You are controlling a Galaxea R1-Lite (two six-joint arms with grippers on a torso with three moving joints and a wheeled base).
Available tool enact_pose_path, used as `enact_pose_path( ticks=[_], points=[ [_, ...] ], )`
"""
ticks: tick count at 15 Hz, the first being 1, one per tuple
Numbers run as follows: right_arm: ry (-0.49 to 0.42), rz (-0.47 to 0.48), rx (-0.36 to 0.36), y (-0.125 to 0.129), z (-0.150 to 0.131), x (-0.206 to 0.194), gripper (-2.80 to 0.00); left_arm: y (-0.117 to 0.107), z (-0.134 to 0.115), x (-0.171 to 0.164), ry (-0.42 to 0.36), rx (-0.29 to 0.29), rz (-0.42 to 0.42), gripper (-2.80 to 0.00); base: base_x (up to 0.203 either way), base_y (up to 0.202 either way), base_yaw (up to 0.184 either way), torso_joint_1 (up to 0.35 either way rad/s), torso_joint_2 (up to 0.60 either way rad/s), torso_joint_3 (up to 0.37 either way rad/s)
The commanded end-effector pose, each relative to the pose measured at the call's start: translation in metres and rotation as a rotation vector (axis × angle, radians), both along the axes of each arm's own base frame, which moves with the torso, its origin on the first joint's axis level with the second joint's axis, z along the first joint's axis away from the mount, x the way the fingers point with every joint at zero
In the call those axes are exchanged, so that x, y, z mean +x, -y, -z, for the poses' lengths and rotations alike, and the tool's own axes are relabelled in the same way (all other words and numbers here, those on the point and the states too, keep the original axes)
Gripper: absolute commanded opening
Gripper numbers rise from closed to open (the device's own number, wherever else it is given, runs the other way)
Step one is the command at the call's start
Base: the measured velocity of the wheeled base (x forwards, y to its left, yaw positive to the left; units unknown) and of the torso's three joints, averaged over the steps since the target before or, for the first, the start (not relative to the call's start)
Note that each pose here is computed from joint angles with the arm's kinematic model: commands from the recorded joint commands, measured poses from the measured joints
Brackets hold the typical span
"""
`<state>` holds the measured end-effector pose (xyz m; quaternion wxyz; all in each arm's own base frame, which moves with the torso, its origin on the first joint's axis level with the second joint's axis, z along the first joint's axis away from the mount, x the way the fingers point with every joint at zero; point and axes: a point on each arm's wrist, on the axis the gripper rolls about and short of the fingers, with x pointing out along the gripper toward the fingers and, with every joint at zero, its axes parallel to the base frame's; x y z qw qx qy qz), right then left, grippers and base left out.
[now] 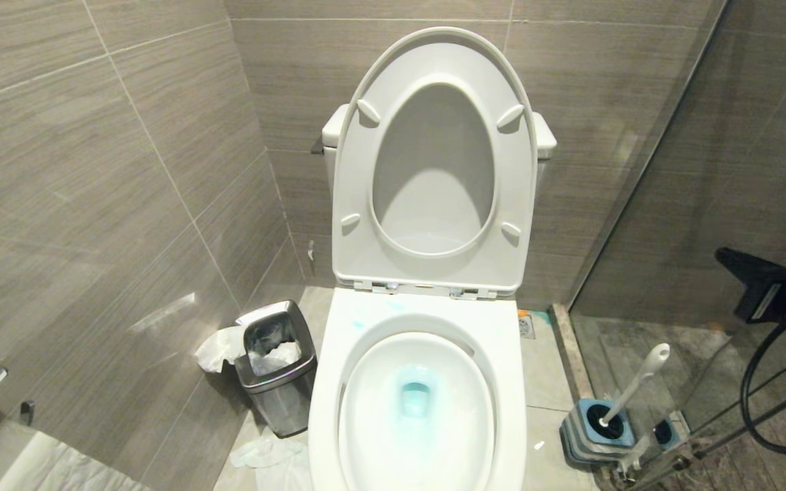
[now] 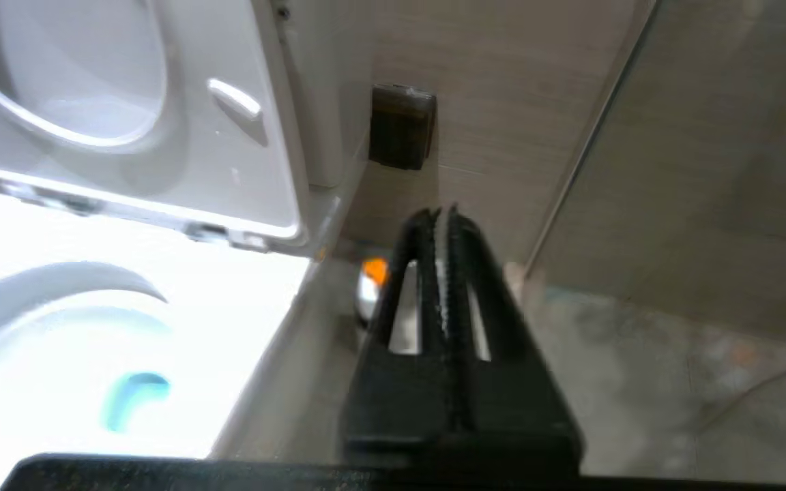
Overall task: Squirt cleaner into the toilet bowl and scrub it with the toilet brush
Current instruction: Flush the toilet
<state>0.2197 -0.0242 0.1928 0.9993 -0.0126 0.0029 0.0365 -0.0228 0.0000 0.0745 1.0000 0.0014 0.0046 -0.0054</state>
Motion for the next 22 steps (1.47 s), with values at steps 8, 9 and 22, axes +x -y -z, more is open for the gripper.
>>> enact_pose_path(
  ticks=[8,9,22],
  points=[
    [0.102,-0.036,-0.014,-0.013,-0.078,-0.093,-2.8,0.0,0.001,0.0,-0.004,0.0,0.001,-2.8,0.0,0.0,0.0,0.0,0.0,0.0],
    [0.108,-0.047,-0.015,-0.016,-0.083,-0.107,-2.8,0.0,0.001,0.0,-0.003,0.0,0.0,-2.8,0.0,0.0,0.0,0.0,0.0,0.0],
    [0.274,-0.13,-0.028,-0.031,-0.065,-0.266,-2.8,0.0,0.001,0.0,-0.005,0.0,0.0,-2.8,0.0,0.0,0.0,0.0,0.0,0.0]
  ],
)
